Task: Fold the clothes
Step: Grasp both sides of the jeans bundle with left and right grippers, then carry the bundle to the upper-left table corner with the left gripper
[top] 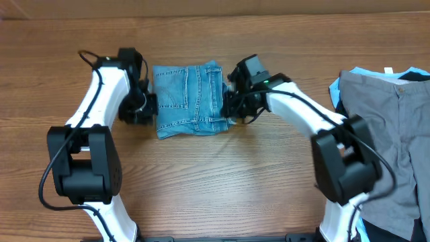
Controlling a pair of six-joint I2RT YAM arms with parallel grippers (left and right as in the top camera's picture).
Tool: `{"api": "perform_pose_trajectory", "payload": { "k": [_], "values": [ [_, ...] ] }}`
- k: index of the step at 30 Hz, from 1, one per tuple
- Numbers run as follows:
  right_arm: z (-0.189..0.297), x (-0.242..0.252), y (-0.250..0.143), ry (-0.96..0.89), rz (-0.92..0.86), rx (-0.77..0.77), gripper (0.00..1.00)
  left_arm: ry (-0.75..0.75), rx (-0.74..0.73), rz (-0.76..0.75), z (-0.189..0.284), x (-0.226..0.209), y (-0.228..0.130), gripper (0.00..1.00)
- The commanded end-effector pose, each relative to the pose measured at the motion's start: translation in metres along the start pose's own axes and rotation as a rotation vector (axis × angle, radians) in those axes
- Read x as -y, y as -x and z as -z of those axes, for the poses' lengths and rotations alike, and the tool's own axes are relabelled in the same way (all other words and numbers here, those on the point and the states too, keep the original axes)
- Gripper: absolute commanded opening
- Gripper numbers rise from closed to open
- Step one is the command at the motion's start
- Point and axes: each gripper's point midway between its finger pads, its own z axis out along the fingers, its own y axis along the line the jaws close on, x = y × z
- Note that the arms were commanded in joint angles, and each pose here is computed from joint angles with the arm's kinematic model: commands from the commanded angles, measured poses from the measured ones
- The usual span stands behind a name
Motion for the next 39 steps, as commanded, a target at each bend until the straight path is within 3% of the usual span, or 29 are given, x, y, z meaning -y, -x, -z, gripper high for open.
{"api": "perform_pose_trajectory", "payload": {
  "k": [1,3,5,9,14,17,23,28,33,35,37,39],
  "values": [
    [0.054,-0.038,0.037,0.028,0.139,0.202,0.04,-0.021,0.118,-0.019,0.039,0.002,0.030,0.18],
    [0.059,-0.044,0.046,0.047,0.160,0.246,0.04,-0.068,0.167,-0.025,0.051,0.011,0.042,0.24],
    [0.057,-0.046,0.053,0.058,0.174,0.273,0.04,-0.138,0.211,-0.041,0.056,0.024,0.053,0.37],
    [0.037,-0.039,0.061,0.070,0.137,0.284,0.04,-0.211,0.249,-0.057,0.049,0.040,0.066,0.42],
    [-0.012,-0.004,0.041,0.028,0.009,0.154,0.04,-0.198,0.199,-0.035,0.022,0.037,0.062,0.51],
    [-0.038,0.018,0.015,-0.014,-0.051,0.036,0.04,-0.178,0.145,-0.009,0.005,0.029,0.052,0.70],
    [-0.049,0.034,-0.004,-0.052,-0.089,-0.042,0.04,-0.180,0.138,0.007,-0.023,0.021,0.047,0.89],
    [-0.049,0.035,-0.006,-0.056,-0.093,-0.049,0.05,-0.238,0.147,-0.004,-0.048,0.028,0.044,0.97],
    [-0.049,0.035,-0.006,-0.056,-0.094,-0.050,0.05,-0.391,0.120,-0.019,-0.075,0.050,0.038,0.98],
    [-0.049,0.035,-0.006,-0.057,-0.093,-0.051,0.05,-0.487,0.091,-0.036,-0.084,0.064,0.036,0.94],
    [-0.049,0.035,-0.006,-0.057,-0.094,-0.051,0.05,-0.610,0.065,-0.065,-0.089,0.082,0.033,0.81],
    [-0.049,0.035,-0.006,-0.057,-0.094,-0.052,0.05,-0.714,0.045,-0.086,-0.088,0.095,0.030,0.55]
  ]
}}
